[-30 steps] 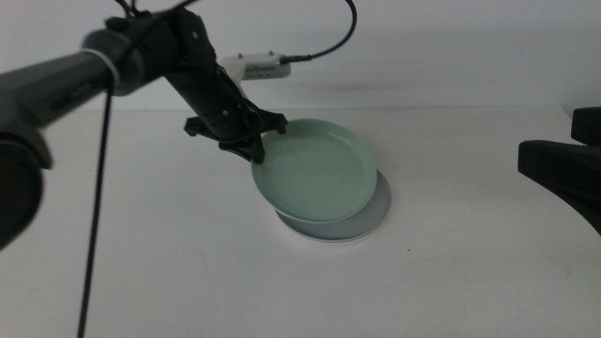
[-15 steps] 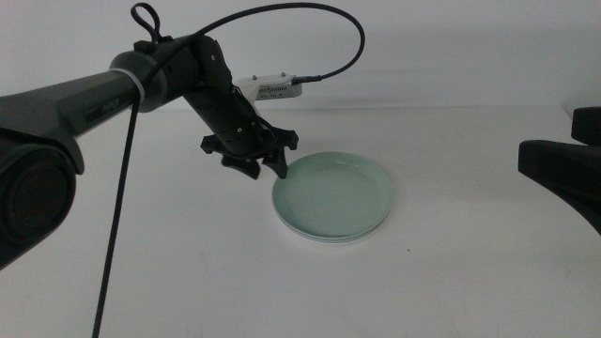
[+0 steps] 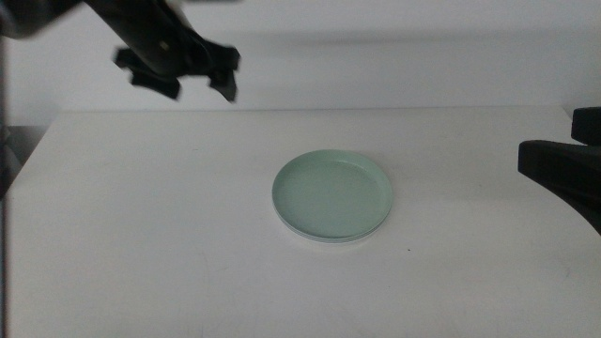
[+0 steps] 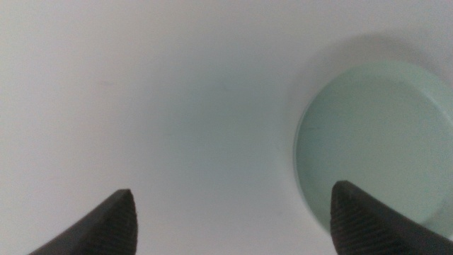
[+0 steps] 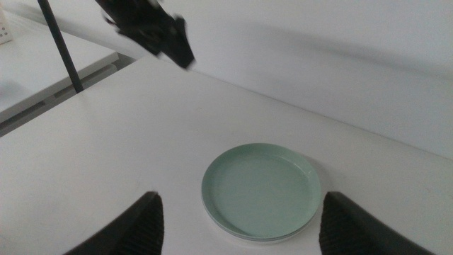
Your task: Stack the three bowls on top of each other.
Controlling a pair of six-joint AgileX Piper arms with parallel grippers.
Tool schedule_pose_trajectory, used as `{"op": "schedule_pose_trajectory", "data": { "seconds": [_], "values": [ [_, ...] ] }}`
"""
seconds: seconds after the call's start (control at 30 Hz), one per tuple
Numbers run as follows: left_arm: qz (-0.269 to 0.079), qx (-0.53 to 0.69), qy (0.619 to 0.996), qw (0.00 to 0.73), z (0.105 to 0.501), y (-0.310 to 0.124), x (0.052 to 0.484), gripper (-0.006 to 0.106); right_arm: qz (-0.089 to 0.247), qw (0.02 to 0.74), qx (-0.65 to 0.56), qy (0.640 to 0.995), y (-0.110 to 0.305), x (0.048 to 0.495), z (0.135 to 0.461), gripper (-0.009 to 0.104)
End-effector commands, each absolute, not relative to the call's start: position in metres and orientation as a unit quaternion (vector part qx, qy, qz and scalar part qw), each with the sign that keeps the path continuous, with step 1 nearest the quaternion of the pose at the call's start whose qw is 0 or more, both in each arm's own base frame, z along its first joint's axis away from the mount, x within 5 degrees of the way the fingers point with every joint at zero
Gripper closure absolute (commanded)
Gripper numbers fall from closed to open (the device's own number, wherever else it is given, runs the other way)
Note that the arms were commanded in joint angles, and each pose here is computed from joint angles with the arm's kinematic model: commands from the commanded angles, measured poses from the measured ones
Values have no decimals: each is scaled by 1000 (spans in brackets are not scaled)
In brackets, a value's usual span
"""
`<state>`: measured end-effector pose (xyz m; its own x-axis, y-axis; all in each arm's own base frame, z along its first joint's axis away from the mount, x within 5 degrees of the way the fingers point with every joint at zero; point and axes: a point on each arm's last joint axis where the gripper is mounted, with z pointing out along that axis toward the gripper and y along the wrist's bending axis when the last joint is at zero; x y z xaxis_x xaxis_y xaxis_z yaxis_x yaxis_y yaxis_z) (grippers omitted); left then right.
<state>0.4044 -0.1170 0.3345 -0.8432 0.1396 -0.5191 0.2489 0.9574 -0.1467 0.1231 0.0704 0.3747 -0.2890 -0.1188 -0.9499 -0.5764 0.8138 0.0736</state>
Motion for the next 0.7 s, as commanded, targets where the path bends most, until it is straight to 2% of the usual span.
{"op": "schedule_pose_trajectory", "data": {
  "seconds": [0.0, 0.13, 0.3, 0.67],
  "values": [
    [-100, 96, 932, 335, 390, -107, 375, -4, 205, 587, -211, 754, 69, 125, 387, 39],
    [-86, 99, 918, 375, 414, -96, 346, -4, 205, 587, -211, 754, 69, 125, 387, 39],
    [-91, 96, 891, 434, 433, -87, 315, -4, 205, 587, -211, 754, 69, 125, 387, 39],
    [-97, 93, 871, 473, 433, -72, 259, -4, 205, 587, -211, 754, 69, 125, 387, 39]
  ]
}}
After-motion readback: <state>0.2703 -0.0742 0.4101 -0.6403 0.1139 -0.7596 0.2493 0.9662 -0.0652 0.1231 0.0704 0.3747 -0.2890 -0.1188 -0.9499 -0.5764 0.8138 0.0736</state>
